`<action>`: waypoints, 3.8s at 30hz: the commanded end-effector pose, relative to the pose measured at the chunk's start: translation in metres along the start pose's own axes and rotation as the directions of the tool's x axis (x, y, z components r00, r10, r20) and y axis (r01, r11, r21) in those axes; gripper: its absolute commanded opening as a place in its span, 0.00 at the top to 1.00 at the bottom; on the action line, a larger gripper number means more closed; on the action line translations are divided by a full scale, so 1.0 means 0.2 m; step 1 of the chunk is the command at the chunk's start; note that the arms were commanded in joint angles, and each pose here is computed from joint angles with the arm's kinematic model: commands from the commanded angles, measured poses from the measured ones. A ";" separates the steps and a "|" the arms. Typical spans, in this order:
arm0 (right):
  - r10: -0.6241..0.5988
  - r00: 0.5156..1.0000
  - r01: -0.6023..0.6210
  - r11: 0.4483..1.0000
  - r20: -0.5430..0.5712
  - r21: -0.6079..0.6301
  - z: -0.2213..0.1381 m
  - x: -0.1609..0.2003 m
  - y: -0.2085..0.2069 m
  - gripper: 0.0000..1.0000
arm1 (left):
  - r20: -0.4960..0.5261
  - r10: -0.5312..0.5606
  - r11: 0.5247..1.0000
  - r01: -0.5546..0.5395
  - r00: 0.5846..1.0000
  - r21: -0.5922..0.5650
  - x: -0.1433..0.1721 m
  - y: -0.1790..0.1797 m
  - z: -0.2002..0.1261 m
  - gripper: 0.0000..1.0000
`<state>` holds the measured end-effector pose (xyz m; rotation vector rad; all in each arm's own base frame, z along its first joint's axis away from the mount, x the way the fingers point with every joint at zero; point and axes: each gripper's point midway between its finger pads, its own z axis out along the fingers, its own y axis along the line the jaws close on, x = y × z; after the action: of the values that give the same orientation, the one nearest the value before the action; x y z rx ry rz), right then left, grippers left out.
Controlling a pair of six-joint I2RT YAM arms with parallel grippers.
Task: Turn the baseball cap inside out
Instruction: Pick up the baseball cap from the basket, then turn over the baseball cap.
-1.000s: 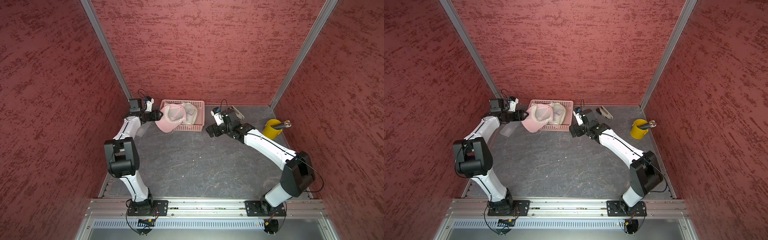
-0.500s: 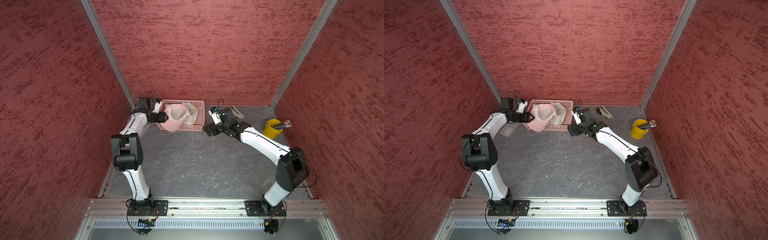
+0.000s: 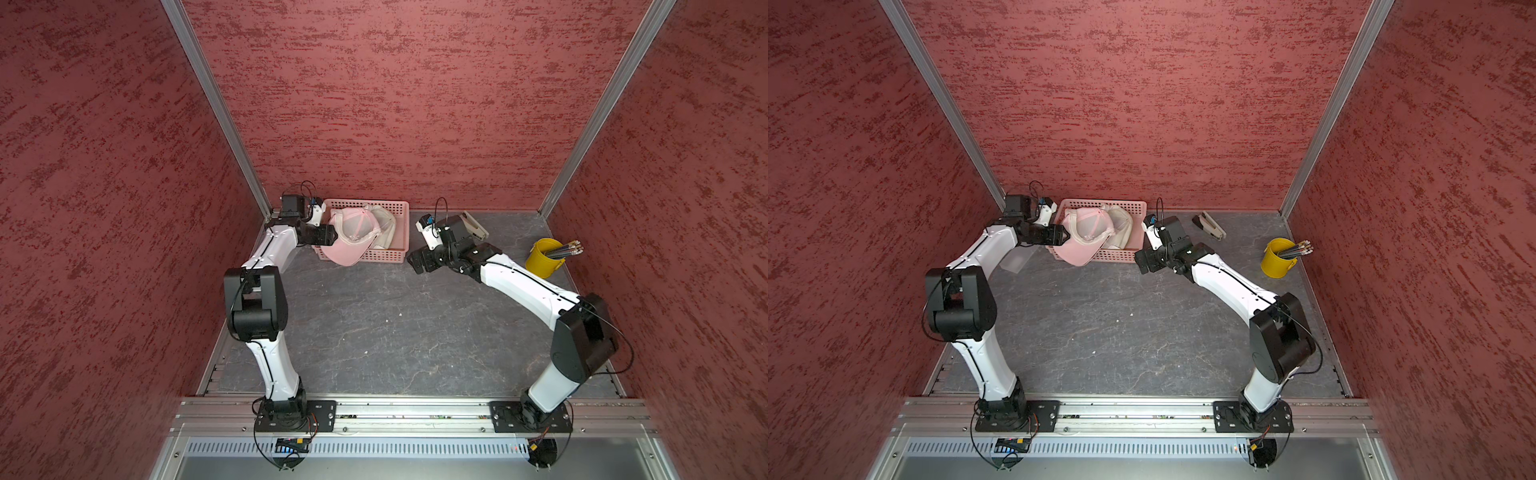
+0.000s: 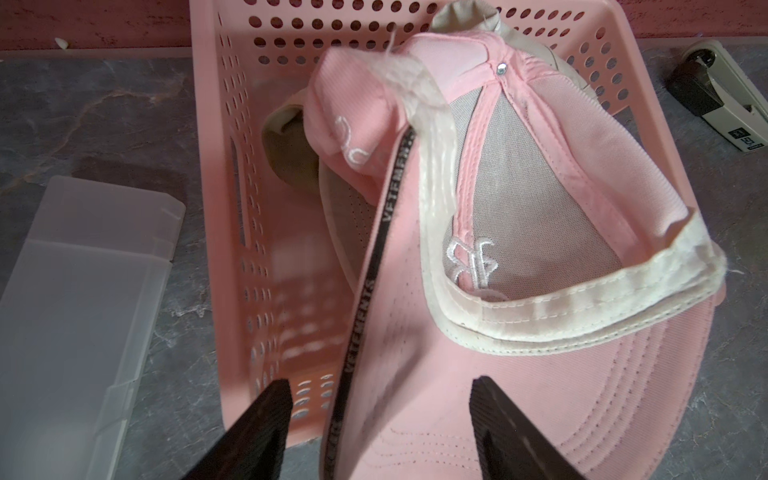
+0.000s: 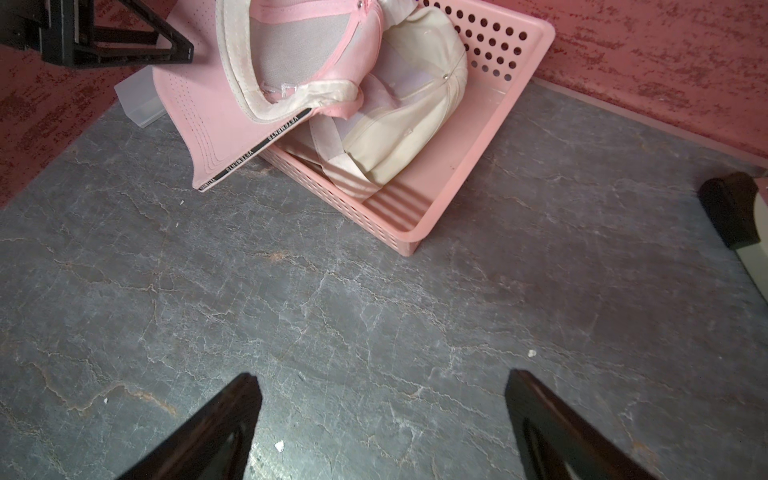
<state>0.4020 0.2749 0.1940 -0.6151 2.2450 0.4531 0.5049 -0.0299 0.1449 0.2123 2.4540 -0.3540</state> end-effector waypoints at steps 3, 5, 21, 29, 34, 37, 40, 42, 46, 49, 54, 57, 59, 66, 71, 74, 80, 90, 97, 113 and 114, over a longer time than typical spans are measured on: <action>-0.012 0.999 0.013 1.000 0.048 -0.022 -0.05 -0.10 0.05 0.03 | -0.049 0.042 0.999 -0.041 0.998 0.029 0.05 -0.10 0.08 0.33; -0.010 0.999 0.010 1.000 0.043 -0.019 -0.04 -0.09 0.04 0.03 | -0.048 0.046 0.998 -0.044 0.998 0.038 0.05 -0.11 0.09 0.37; 0.016 0.998 -0.017 1.000 0.053 0.001 -0.08 -0.10 0.04 0.03 | 0.066 0.166 0.973 -0.175 0.984 0.150 -0.11 -0.38 -0.12 0.96; 0.086 0.993 -0.091 0.994 0.081 0.065 -0.29 -0.23 -0.01 0.02 | 0.204 0.431 0.896 -0.443 0.879 0.014 -0.28 -0.72 -0.50 1.00; 0.263 0.956 -0.280 0.952 0.129 0.128 -0.53 -0.30 -0.29 0.01 | 0.263 0.759 0.651 -0.672 0.596 -0.353 -0.31 -0.95 -0.54 1.00; 0.363 0.916 -0.390 0.906 0.169 0.166 -0.66 -0.29 -0.49 0.02 | 0.261 0.903 0.429 -0.707 0.341 -0.562 -0.28 -1.12 -0.54 1.00; 0.387 0.901 -0.423 0.885 0.195 0.194 -0.75 -0.29 -0.58 0.01 | 0.146 0.983 0.181 -0.685 0.110 -0.705 -0.23 -1.28 -0.51 1.00; 0.396 0.897 -0.433 0.876 0.198 0.212 -0.79 -0.29 -0.62 0.01 | 0.070 0.997 0.035 -0.631 -0.030 -0.775 -0.21 -1.39 -0.50 1.00; 0.382 0.911 -0.406 0.900 0.157 0.159 -0.81 -0.34 -0.57 0.02 | -0.133 0.968 -0.228 -0.523 -0.213 -0.821 -0.13 -1.51 -0.40 1.00; 0.341 0.933 -0.352 0.931 0.112 0.101 -0.80 -0.38 -0.46 0.03 | -0.221 0.930 -0.341 -0.458 -0.294 -0.821 -0.07 -1.58 -0.34 1.00; 0.230 0.972 -0.224 0.966 -0.039 0.128 -0.69 -0.32 -0.28 0.03 | -0.247 0.910 -0.386 -0.461 -0.334 -0.799 0.05 -1.64 -0.22 1.00; 0.206 0.972 -0.183 0.966 -0.114 0.181 -0.59 -0.26 -0.26 0.04 | -0.255 0.905 -0.396 -0.457 -0.340 -0.796 0.07 -1.66 -0.19 1.00; 0.216 0.965 -0.181 0.960 -0.152 0.215 -0.53 -0.22 -0.28 0.05 | -0.254 0.906 -0.394 -0.455 -0.340 -0.798 0.08 -1.66 -0.19 1.00; 0.303 0.933 -0.229 0.916 -0.195 0.330 -0.39 -0.09 -0.43 0.28 | -0.266 0.918 -0.380 -0.463 -0.293 -0.801 0.07 -1.61 -0.17 1.00; 0.415 0.900 -0.352 0.872 -0.132 0.340 -0.37 -0.01 -0.55 0.56 | -0.249 0.950 -0.311 -0.484 -0.189 -0.818 0.02 -1.54 -0.20 1.00; 0.540 0.841 -0.508 0.815 -0.045 0.280 -0.37 0.06 -0.62 0.63 | -0.204 0.974 -0.226 -0.515 -0.100 -0.827 0.00 -1.47 -0.23 1.00; 0.714 0.697 -0.717 0.696 0.073 0.037 -0.26 0.20 -0.62 0.56 | -0.084 0.996 -0.051 -0.599 0.027 -0.799 0.08 -1.38 -0.29 1.00; 0.649 0.760 -0.650 0.760 -0.036 0.007 -0.25 0.24 -0.52 0.35 | -0.077 0.994 -0.105 -0.670 -0.072 -0.735 0.42 -1.40 -0.23 1.00; 0.519 0.853 -0.520 0.854 -0.062 -0.007 -0.43 0.07 -0.47 0.25 | -0.088 0.984 -0.162 -0.575 -0.155 -0.802 0.41 -1.48 -0.27 1.00; 0.505 0.841 -0.515 0.857 -0.197 -0.003 -0.16 0.09 -0.54 0.58 | -0.075 0.964 -0.193 -0.476 -0.256 -0.858 0.41 -1.63 -0.39 1.00; 0.510 0.837 -0.519 0.855 -0.197 0.008 -0.15 0.10 -0.55 0.65 | -0.071 0.965 -0.188 -0.476 -0.253 -0.859 0.41 -1.63 -0.39 1.00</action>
<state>0.4266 0.1650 0.1670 -0.0431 2.6274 0.7414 0.3243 -0.3122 0.1929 1.3119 0.8344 0.9812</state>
